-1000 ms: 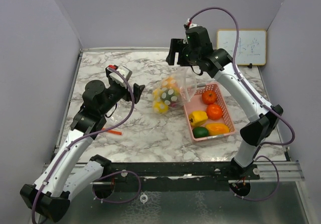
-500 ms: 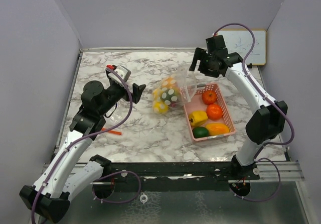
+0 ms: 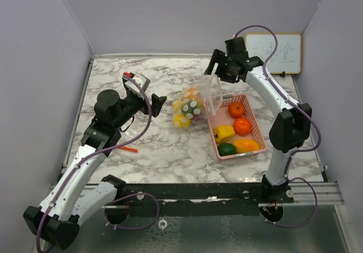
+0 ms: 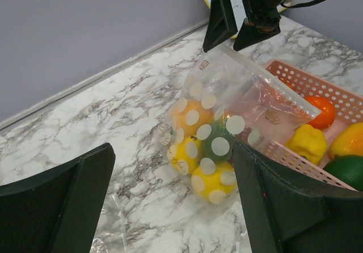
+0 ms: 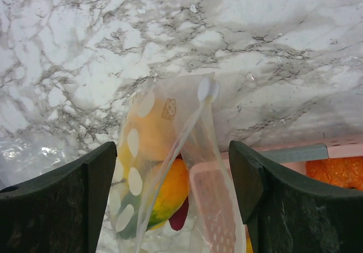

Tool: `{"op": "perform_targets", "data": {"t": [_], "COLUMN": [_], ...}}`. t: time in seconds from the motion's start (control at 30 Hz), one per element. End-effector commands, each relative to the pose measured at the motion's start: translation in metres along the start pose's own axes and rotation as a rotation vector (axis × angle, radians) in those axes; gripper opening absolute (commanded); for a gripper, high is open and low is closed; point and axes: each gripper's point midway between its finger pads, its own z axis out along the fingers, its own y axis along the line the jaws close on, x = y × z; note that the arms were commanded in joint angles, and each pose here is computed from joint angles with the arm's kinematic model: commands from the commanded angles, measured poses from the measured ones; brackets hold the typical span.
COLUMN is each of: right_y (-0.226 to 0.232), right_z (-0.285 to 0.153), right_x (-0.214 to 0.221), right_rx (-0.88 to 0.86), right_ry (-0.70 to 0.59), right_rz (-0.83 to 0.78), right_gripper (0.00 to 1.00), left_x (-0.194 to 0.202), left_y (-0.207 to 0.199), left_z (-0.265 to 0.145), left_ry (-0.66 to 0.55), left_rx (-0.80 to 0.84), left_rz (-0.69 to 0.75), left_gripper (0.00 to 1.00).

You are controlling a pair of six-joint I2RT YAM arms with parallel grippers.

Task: Place the food in the zip-top bag and seal the zipper
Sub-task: Pick up the zipper food storage bag at the center of the board.

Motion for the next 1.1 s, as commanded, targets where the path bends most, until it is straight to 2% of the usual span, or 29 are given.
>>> {"op": "perform_targets", "data": {"t": [0.0,0.13,0.17,0.3,0.37,0.4,0.6,0.77,0.93,1.07], "right_y": [-0.008,-0.018,-0.019,0.001,0.019,0.029,0.082,0.12,0.139,0.143], "right_z": [0.019,0.027,0.027,0.023,0.014,0.007,-0.053,-0.119,-0.168,-0.197], "right_x": [0.007,0.014,0.014,0.013,0.014,0.013,0.009,0.013,0.024,0.034], "right_rx": [0.035,0.07,0.07,-0.058,-0.171,-0.231,-0.569,-0.859,-1.059,-1.164], "right_ry": [0.036,0.044,0.042,0.031,0.021,0.015,-0.023,-0.039,0.005,0.044], "right_rz": [0.011,0.002,-0.003,-0.048,-0.08,-0.098,-0.271,-0.448,-0.557,-0.599], "right_gripper": [0.78,0.76,0.72,0.37,0.08,0.03,0.02,0.02,0.02,0.02], "left_x": [-0.016,-0.017,-0.016,-0.015,-0.015,-0.016,-0.04,-0.069,-0.097,-0.101], "left_y": [-0.003,-0.004,-0.004,-0.004,-0.003,-0.002,0.005,-0.006,-0.036,-0.054], "left_z": [-0.001,0.0,0.0,0.0,0.0,-0.001,-0.004,-0.002,-0.005,-0.012], "left_ry": [-0.039,-0.038,-0.037,-0.03,-0.028,-0.029,-0.06,-0.111,-0.165,-0.179], "left_rx": [0.023,0.031,0.032,0.027,0.025,0.022,0.002,0.084,0.264,0.378], "left_rz": [0.008,0.007,0.006,0.005,0.019,0.033,0.147,0.227,0.266,0.305], "left_gripper": [0.87,0.87,0.87,0.87,0.87,0.86,0.89,0.9,0.79,0.73]}}
